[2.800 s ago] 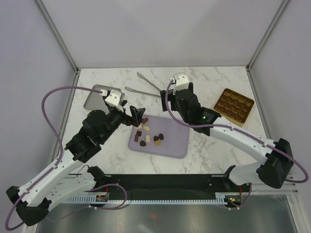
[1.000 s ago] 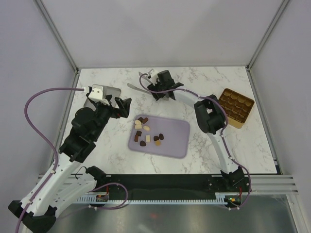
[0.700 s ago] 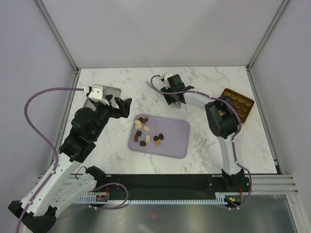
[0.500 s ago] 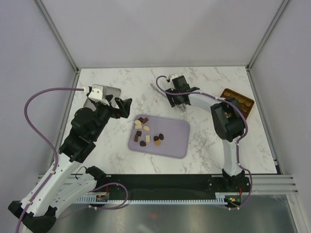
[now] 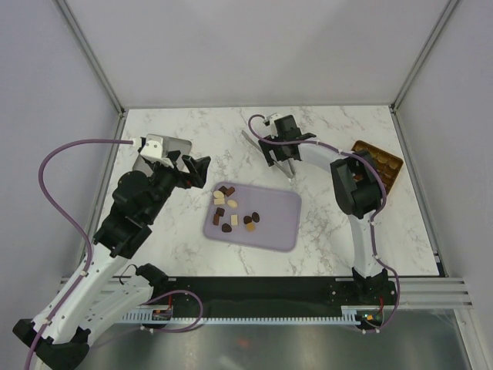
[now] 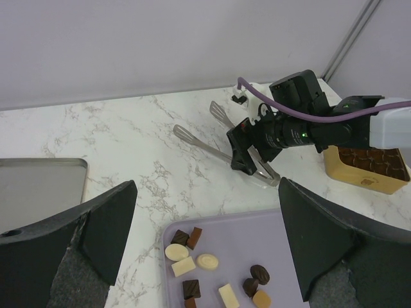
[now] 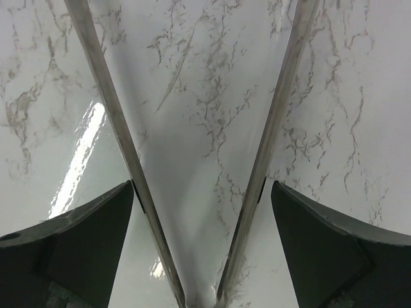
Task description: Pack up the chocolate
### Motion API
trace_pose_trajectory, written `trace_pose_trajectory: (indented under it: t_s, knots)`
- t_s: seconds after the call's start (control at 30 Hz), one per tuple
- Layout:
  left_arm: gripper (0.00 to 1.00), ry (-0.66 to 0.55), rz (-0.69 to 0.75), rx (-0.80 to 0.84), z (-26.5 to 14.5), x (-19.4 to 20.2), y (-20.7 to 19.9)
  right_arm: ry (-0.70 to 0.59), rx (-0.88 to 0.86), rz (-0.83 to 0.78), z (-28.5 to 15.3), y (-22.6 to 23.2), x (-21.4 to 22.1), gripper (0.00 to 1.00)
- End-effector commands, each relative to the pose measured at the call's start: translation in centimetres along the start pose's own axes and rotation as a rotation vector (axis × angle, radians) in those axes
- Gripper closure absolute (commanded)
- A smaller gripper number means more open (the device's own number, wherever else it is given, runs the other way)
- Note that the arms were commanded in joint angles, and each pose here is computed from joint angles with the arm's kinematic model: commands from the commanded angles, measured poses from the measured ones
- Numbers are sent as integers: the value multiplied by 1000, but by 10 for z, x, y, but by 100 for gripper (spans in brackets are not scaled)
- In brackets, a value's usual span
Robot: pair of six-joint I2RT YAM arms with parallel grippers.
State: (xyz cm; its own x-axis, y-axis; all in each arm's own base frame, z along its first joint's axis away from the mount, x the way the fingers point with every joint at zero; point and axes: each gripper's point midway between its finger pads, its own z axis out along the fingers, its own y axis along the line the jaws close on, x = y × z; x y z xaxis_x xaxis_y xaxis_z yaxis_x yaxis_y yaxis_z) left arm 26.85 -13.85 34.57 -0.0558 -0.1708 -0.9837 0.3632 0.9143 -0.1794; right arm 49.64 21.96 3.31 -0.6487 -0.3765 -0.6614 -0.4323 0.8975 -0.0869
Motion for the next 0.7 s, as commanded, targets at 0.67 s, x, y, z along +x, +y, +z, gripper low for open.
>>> trace_pose_trajectory:
  t_s: [0.67]
  knots:
    - [1, -47, -15, -31, 3, -12, 5, 6, 17, 12, -22, -12, -35, 24]
